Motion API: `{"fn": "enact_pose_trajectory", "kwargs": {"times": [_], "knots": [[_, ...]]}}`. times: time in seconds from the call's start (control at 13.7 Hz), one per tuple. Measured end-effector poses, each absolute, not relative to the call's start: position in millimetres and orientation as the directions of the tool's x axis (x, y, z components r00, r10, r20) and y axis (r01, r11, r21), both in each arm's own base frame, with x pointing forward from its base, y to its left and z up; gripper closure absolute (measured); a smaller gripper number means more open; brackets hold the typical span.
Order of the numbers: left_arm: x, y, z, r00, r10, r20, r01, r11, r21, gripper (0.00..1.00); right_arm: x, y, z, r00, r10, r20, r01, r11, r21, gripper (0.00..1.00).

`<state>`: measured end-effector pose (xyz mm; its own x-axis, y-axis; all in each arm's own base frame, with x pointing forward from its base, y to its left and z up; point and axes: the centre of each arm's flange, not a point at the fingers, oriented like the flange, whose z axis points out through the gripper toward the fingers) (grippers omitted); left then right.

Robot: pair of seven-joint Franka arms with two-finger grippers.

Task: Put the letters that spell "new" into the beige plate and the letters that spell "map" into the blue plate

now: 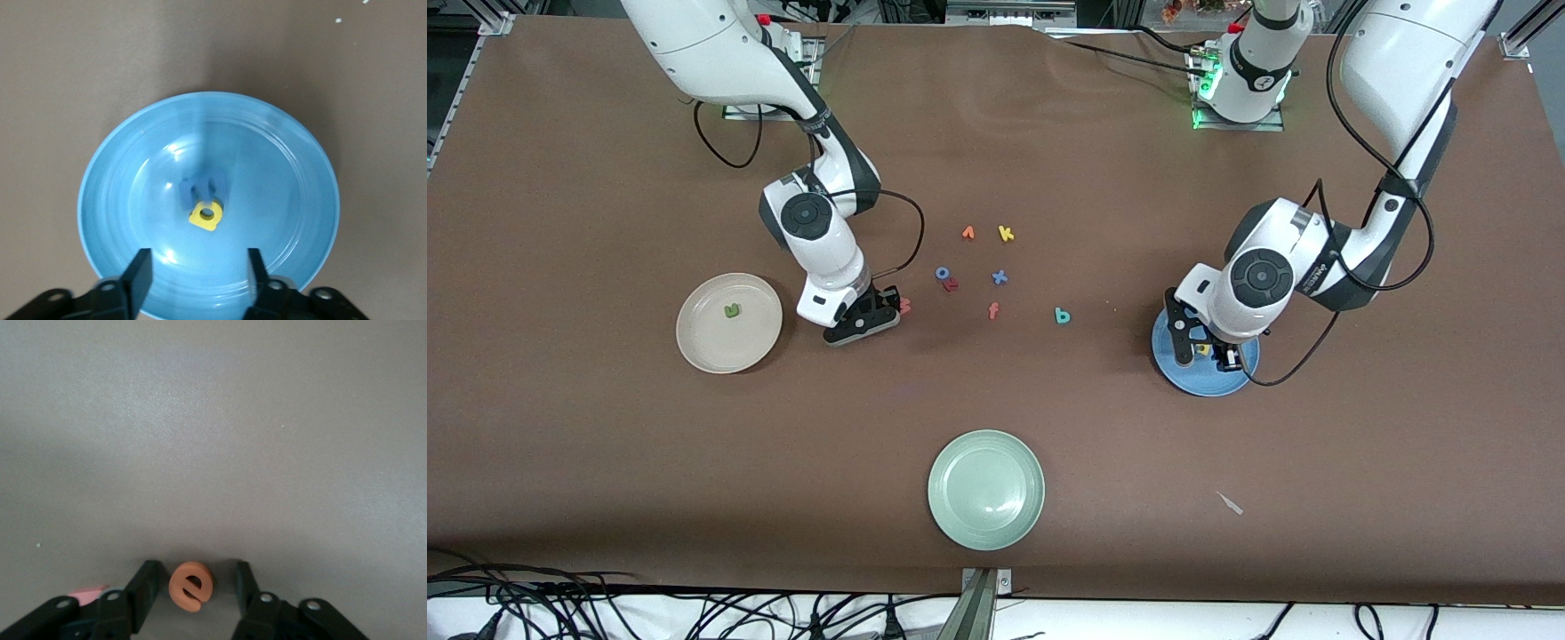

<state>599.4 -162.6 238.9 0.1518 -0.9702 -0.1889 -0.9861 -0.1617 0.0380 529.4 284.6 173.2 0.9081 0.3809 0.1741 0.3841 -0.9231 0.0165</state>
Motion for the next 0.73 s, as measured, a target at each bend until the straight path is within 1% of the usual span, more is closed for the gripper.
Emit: {"fn": "enact_pose_trajectory", "kwargs": {"times": [0.07,0.15,0.22,0.29,0.51,0.73], "knots": [[600.8,-163.5,241.9,0.186,-0.965,-0.187,-0.981,-0.194,0.027,0.16,529.3,284.5,173.2,0.908,0.381,0.174,0.384,-0.923,0.016,0.51],[601.4,-167.2,246.0,0.230,-0.956,-0.183,-0.972,-0.236,0.012,0.07,529.5,285.0,174.1,0.907,0.381,0.178,0.385,-0.923,0.016,0.56],[600.5,-174.6,250.2,0.285,-0.942,-0.176,-0.957,-0.289,-0.003,0.00,529.9,285.4,175.9,0.907,0.381,0.181,0.385,-0.923,0.015,0.66],[598.1,-185.8,253.8,0.343,-0.924,-0.167,-0.938,-0.346,-0.015,0.00,529.9,285.4,176.1,0.907,0.381,0.182,0.385,-0.923,0.015,0.72],[577.7,-240.9,259.6,0.554,-0.822,-0.134,-0.832,-0.553,-0.041,0.00,531.7,283.7,177.1,0.909,0.379,0.173,0.382,-0.924,0.020,0.72],[548.0,-302.7,251.3,0.733,-0.669,-0.119,-0.677,-0.735,-0.039,0.00,547.0,265.8,193.6,0.908,0.399,0.127,0.395,-0.917,0.054,0.72]]}}
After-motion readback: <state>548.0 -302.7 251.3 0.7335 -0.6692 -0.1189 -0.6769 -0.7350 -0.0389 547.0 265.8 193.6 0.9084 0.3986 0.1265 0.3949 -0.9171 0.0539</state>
